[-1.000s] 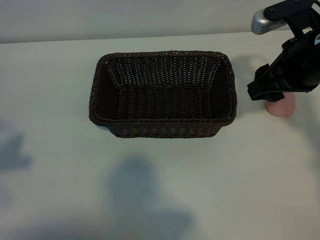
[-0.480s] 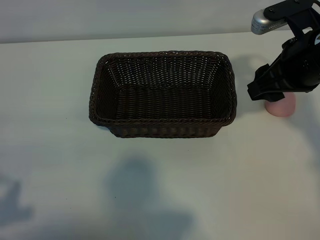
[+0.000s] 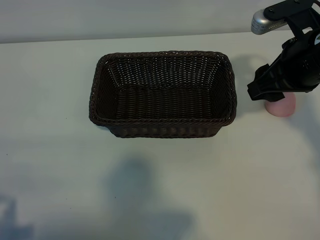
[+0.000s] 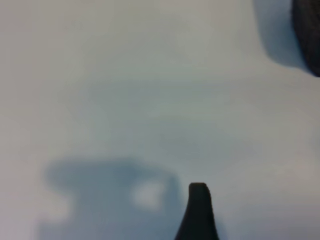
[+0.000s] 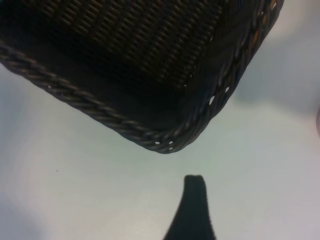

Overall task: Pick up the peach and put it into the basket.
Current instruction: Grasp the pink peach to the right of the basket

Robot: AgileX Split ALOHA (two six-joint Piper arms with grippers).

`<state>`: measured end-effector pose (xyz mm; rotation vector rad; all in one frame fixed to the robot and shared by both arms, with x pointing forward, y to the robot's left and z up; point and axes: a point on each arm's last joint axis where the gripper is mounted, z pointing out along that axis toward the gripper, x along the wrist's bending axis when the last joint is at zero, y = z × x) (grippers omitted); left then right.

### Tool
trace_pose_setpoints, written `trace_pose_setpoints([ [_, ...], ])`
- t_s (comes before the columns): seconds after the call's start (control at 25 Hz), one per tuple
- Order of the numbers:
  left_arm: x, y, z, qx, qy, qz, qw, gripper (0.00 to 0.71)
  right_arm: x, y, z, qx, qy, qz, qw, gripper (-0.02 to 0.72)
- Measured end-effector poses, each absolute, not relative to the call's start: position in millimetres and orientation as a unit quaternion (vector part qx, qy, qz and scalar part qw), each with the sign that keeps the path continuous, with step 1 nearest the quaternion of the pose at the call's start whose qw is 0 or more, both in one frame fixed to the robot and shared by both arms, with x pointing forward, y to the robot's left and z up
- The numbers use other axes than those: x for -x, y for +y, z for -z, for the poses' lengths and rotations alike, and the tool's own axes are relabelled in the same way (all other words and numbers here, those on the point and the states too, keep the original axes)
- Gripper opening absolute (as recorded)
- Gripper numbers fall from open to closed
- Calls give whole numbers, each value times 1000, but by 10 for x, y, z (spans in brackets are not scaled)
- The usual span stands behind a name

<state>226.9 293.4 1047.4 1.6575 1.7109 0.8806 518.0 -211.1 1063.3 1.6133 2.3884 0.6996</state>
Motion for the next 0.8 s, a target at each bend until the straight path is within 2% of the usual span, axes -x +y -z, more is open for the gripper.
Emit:
trace_pose_setpoints([
  [0.24, -2237, 2958, -10424, -607, 653, -344, 296, 582, -5180, -2111, -10633, -542, 802, -235, 88, 595],
  [0.8, -2257, 2961, -10403, -602, 653, -347, 300, 470, -5184, -2108, -10635, -541, 802, -237, 90, 595],
])
